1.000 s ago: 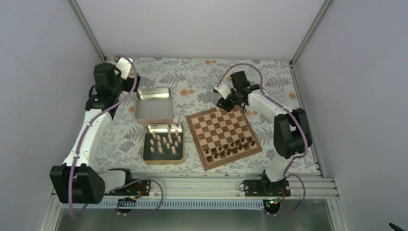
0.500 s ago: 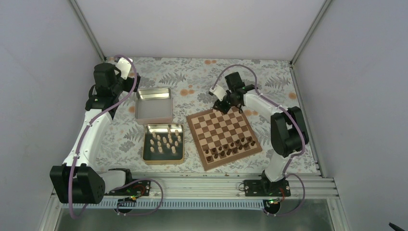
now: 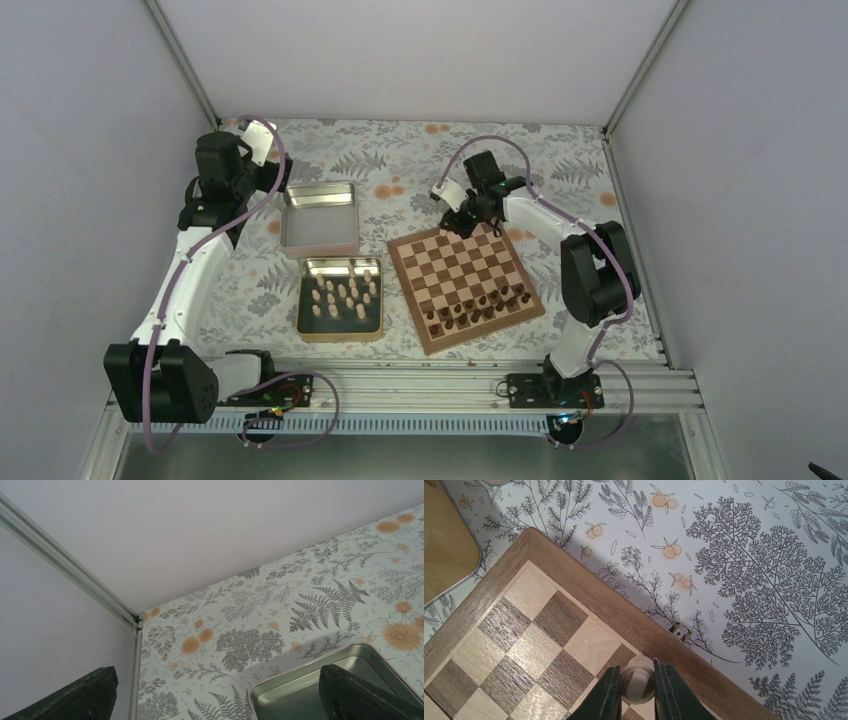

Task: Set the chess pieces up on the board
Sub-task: Place the chess piece on the chessboard.

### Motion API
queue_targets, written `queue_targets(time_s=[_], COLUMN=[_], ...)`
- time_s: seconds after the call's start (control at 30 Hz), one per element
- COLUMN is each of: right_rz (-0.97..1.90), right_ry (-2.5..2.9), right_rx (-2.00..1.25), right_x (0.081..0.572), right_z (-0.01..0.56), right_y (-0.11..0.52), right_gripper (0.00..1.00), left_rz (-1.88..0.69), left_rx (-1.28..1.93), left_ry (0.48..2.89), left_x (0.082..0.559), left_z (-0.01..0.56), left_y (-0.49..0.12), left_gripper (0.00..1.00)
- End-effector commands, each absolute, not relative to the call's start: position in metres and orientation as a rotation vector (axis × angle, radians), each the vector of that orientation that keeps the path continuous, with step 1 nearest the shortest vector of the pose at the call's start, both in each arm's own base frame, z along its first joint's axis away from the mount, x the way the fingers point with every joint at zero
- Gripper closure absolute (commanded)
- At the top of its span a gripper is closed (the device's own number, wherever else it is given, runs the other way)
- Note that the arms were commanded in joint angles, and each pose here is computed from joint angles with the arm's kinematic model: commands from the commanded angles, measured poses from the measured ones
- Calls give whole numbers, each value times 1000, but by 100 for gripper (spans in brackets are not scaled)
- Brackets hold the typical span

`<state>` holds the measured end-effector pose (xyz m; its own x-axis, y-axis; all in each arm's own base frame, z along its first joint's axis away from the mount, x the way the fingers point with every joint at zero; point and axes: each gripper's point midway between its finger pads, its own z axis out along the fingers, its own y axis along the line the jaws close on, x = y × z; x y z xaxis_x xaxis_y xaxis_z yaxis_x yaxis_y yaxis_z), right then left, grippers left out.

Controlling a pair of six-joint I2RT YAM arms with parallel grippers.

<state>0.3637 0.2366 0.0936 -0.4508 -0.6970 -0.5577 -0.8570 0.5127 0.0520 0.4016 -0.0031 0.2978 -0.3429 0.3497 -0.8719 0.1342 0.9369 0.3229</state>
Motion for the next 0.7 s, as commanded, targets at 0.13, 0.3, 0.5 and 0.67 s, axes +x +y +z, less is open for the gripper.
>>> queue_targets(time_s=[0.13, 0.3, 0.5, 0.67], right_rz=[522, 533, 528, 513], right_ry=[2286, 2291, 2294, 2297], right_rx=[-1316, -1329, -1337, -1337], right_x=[353, 348, 346, 347], right_z=[83, 81, 78, 75], right_y=[245, 246, 245, 243], right_gripper=[94, 94, 94, 94], left_rz=[208, 209, 209, 211], left_rx=[348, 348, 346, 344], left_ry=[1918, 1918, 1919, 1919], left_x=[405, 405, 404, 404], left_z=[294, 294, 293, 293], left_y=[-5, -4, -4, -4], left_gripper=[0, 0, 0, 0])
